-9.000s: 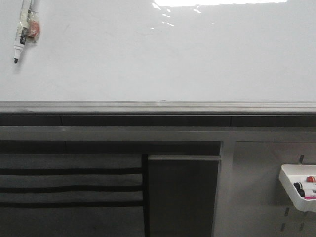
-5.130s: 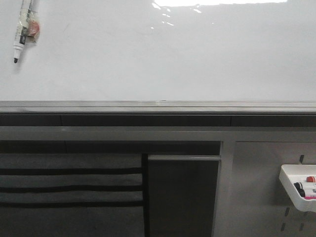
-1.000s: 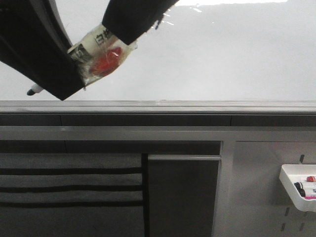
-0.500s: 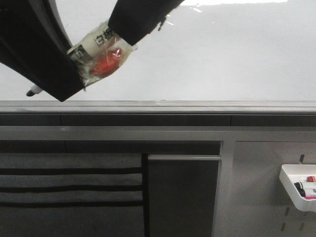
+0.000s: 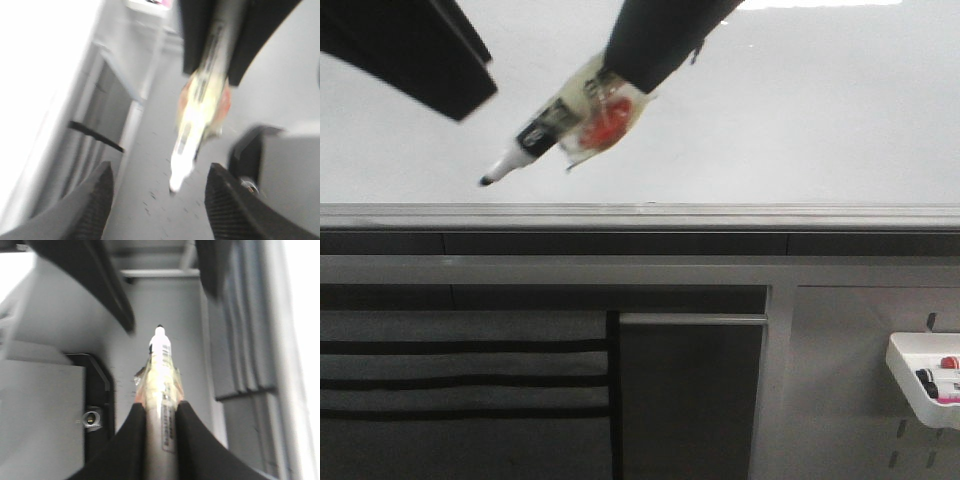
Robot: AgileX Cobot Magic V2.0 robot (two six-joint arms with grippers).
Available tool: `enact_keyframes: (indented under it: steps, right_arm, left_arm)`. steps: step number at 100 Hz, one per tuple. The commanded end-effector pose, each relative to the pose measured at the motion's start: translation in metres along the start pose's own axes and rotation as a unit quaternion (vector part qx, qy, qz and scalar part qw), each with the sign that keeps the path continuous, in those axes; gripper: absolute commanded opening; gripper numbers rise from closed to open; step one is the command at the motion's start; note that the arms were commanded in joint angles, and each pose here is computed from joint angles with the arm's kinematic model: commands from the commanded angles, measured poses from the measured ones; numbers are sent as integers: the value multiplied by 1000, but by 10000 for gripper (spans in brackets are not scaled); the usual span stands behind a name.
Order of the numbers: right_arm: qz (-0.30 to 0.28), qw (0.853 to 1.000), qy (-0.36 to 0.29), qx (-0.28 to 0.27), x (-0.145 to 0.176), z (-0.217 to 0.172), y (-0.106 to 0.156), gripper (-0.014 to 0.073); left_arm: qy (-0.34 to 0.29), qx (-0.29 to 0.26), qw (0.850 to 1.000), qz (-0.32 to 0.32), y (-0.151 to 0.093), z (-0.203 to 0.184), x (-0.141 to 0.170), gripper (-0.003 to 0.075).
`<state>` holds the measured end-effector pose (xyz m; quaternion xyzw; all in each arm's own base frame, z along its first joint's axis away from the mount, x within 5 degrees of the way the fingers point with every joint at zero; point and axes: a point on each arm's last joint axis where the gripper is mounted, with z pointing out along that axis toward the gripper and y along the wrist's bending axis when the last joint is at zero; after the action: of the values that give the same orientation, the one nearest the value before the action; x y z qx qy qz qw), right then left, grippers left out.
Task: Write number 3 on whiteboard
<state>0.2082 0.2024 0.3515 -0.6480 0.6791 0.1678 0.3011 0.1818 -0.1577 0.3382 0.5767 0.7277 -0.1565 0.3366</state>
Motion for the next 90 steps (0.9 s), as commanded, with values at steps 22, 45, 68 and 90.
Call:
enact_keyframes:
  steps: [22, 45, 68, 90]
  right_arm:
    - [190, 963, -62, 182, 26, -75, -10, -48]
    - [307, 915, -117, 236, 70, -81, 0, -48]
    - [325, 913, -120, 218, 70, -74, -3, -48]
    - [316, 923, -116, 187, 43, -84, -25, -48]
  left_arm:
    - [-108, -128, 979, -114, -3, -58, 20, 410]
    - [-148, -168, 965, -137, -17, -61, 41, 410]
    - [-140, -155, 968, -137, -19, -60, 42, 410]
    - [-139, -154, 969, -137, -19, -60, 42, 410]
